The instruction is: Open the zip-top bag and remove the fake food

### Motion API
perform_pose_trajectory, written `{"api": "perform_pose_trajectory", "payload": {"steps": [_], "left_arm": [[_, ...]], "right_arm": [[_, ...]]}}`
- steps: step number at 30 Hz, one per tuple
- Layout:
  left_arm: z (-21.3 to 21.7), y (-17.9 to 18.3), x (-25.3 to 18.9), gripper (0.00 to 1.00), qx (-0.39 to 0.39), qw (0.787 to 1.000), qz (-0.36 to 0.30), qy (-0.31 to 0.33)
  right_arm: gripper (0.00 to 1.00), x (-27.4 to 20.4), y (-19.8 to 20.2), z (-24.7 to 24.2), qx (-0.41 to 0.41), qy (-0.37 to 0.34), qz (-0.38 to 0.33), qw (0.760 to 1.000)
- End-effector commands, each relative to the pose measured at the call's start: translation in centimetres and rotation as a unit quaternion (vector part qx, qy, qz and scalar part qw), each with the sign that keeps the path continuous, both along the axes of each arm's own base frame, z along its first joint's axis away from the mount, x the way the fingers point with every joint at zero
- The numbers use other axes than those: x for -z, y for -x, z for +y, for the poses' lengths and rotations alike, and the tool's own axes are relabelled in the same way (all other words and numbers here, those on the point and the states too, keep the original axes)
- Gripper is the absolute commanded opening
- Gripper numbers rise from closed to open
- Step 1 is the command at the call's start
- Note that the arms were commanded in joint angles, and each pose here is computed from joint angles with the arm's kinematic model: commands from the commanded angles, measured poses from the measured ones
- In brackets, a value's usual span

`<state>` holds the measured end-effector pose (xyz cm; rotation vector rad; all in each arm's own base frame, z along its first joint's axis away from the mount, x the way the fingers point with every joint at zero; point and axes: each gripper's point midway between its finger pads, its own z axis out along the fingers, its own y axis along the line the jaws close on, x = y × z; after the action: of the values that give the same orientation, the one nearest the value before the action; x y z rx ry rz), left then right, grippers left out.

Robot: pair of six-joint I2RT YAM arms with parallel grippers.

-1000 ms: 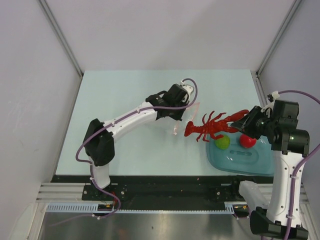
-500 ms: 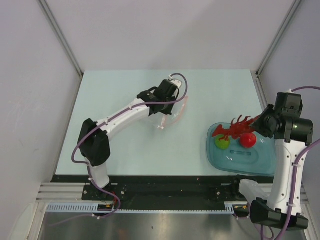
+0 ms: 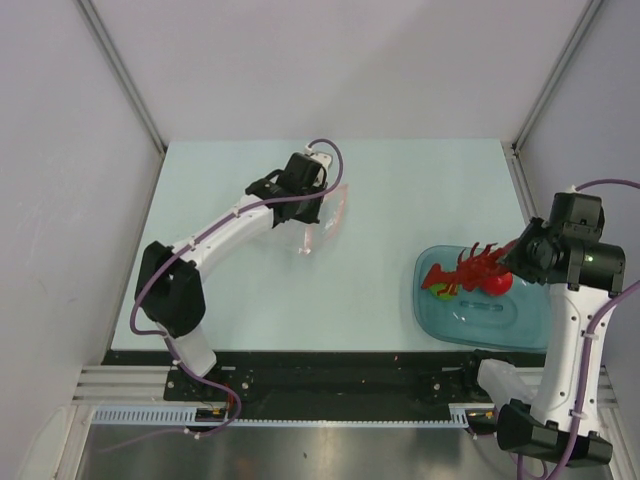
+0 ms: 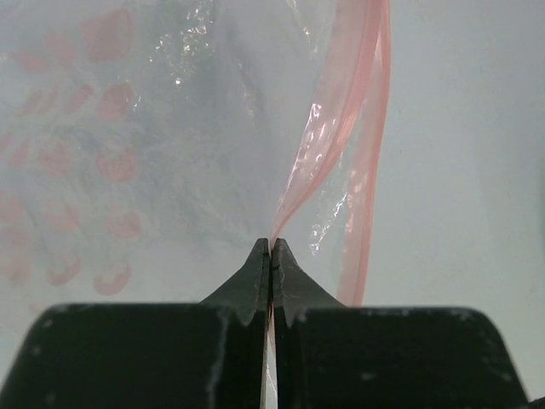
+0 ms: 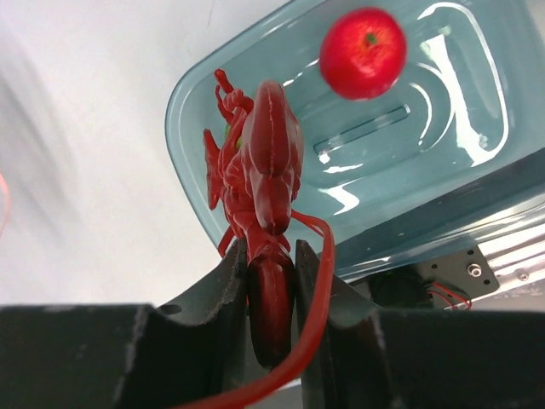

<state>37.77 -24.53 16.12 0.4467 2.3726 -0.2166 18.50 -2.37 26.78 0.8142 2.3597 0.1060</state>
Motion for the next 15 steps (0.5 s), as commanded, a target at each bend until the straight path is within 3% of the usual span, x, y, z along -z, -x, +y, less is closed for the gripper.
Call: {"api": "perform_pose_trajectory", "payload": {"steps": [1,6,9,10,15], "left_arm": [[-0.1,-0.8,-3.3,0.00,0.013,0.999,-0.040,0.026],[0.3,-1.1,-4.2,0.00,0.013,0.998,-0.050,0.025],[0.4,-0.9,-4.1,0.00,0.013,0.999,-0.045,0.025],[0.4,-0.8,-4.1,0.00,0.014,0.999,-0.044,0.025],[0.6,-0.5,-4.4,0.00,0.013,0.999,-0.045,0.027]], "right_arm": [[0.00,2.4,3.4,2.3,-0.036,-0.044,0.088,0.994],[0.01,6.0,4.0,1.8,-0.001,-0.068,0.163,0.984],[0.26,7.5,4.5,0.6,0.044,-0.068,0.197,0.977],[0.40,7.7,4.3,0.1,0.053,-0.068,0.206,0.975],[0.73,7.2,3.4,-2.6,0.109,-0.039,0.221,0.969]]}}
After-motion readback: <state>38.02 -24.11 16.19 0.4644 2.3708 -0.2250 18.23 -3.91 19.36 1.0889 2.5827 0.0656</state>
